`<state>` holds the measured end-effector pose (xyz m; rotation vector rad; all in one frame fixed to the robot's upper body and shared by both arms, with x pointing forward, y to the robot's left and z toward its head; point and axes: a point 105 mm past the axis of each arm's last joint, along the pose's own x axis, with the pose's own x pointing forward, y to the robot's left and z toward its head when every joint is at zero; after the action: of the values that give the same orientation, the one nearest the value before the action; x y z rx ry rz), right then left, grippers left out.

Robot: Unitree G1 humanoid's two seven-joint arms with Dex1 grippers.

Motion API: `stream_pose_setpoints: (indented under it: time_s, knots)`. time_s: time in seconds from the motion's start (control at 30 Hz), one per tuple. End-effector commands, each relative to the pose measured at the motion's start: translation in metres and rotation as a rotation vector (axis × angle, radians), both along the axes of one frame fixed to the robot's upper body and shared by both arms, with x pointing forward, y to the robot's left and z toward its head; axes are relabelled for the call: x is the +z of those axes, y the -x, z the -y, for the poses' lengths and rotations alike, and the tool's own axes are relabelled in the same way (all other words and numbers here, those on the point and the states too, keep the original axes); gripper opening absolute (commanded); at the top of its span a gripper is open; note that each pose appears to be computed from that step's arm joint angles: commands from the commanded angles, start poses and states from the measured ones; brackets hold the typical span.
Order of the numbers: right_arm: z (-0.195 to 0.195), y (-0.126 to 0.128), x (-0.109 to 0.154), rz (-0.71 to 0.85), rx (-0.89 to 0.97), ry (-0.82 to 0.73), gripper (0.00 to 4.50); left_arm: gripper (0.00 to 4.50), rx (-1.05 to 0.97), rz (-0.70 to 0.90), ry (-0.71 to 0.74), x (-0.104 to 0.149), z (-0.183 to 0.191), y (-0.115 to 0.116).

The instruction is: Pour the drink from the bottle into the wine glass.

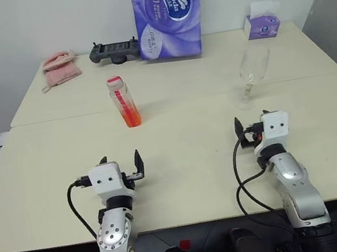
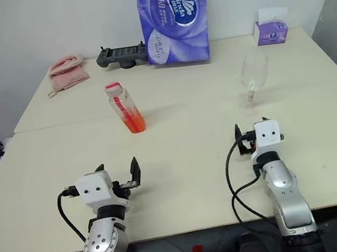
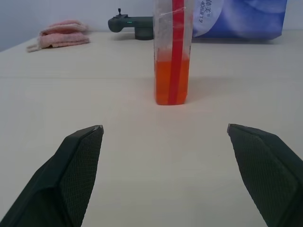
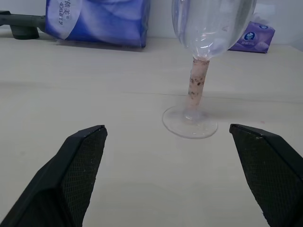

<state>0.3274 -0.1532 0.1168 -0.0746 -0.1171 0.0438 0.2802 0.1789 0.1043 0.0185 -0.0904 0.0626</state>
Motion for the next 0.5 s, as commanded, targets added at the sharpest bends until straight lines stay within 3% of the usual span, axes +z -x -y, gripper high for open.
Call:
stream_pose_setpoints:
  time_s: [0.03, 0.13, 0.5]
  knots:
    - [0.001, 0.005, 0.015, 0.064, 0.015, -0.015, 4.50, 4.46, -0.010, 0.039, -0.059, 0.013, 0.003, 0.002]
    - [-0.002, 0.003, 0.015, 0.063, 0.027, -0.014, 4.50, 4.46, -0.025, 0.051, 0.008, 0.012, 0.007, 0.004]
    - [-0.020, 0.003, 0.015, 0.061, 0.146, -0.030, 4.50, 4.46, -0.006, 0.051, 0.004, 0.013, 0.005, -0.005]
